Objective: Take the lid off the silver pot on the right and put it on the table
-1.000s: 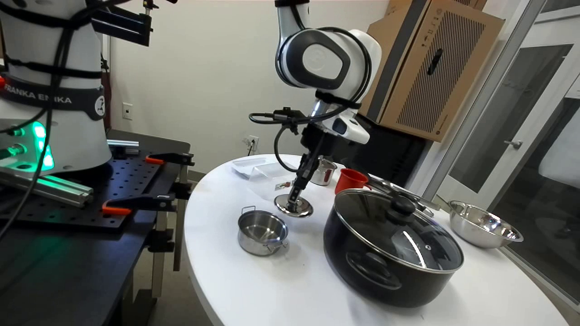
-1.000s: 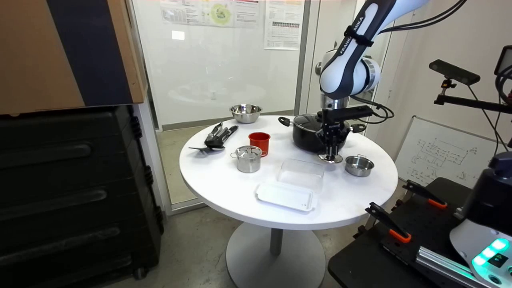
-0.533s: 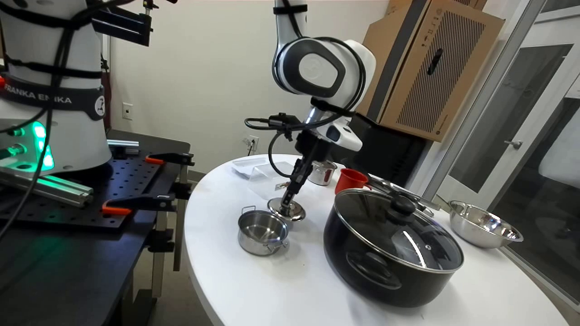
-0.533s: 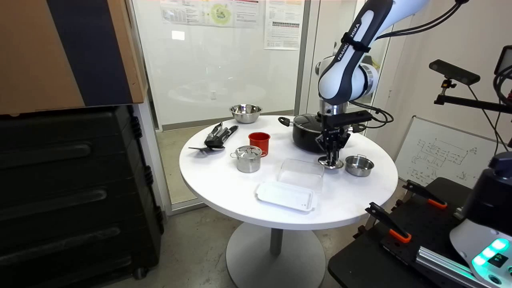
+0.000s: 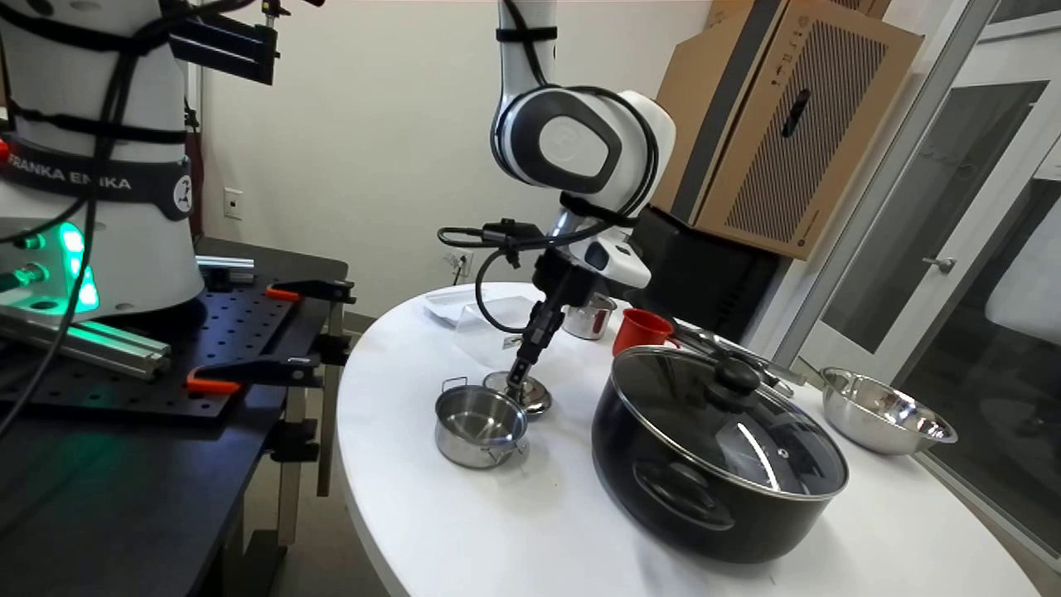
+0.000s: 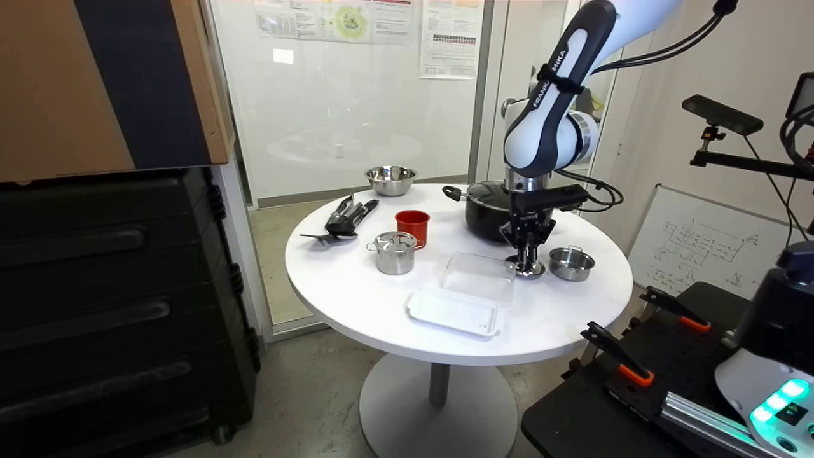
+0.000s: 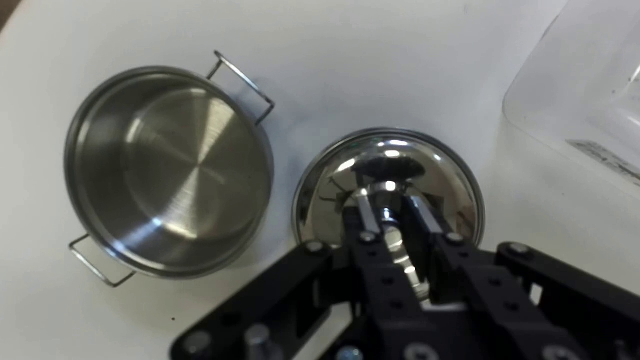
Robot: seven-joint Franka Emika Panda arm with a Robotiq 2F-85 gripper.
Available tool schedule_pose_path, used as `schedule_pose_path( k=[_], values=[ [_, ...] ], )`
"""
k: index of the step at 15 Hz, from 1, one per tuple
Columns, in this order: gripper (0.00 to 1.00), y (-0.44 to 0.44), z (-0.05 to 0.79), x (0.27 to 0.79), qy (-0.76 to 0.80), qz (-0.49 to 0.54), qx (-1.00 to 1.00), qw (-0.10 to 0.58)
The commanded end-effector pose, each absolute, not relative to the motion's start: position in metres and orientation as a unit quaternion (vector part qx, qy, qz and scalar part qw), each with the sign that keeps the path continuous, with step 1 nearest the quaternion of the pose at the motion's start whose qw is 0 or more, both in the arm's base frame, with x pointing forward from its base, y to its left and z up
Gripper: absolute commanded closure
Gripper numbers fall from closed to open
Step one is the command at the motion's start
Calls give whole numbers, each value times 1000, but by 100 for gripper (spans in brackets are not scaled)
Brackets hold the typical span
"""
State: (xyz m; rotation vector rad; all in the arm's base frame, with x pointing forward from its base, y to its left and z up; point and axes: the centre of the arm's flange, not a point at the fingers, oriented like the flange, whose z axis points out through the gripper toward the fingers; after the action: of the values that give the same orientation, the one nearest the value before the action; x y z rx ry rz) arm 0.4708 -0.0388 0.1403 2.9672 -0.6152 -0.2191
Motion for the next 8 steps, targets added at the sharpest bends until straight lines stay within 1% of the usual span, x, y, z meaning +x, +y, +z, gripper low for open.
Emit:
schedule_pose_path(
  k=[1,5,6,7,8],
  values=[
    [95,-37,133,476,-227,-52,971,58],
    [95,-40,133,479,-245,-42,967,58],
    [62,-41,133,479,-249,-43,966,58],
    [55,-41,133,479,-252,-44,965,59],
    [49,-42,134,479,-254,-45,964,58]
  ],
)
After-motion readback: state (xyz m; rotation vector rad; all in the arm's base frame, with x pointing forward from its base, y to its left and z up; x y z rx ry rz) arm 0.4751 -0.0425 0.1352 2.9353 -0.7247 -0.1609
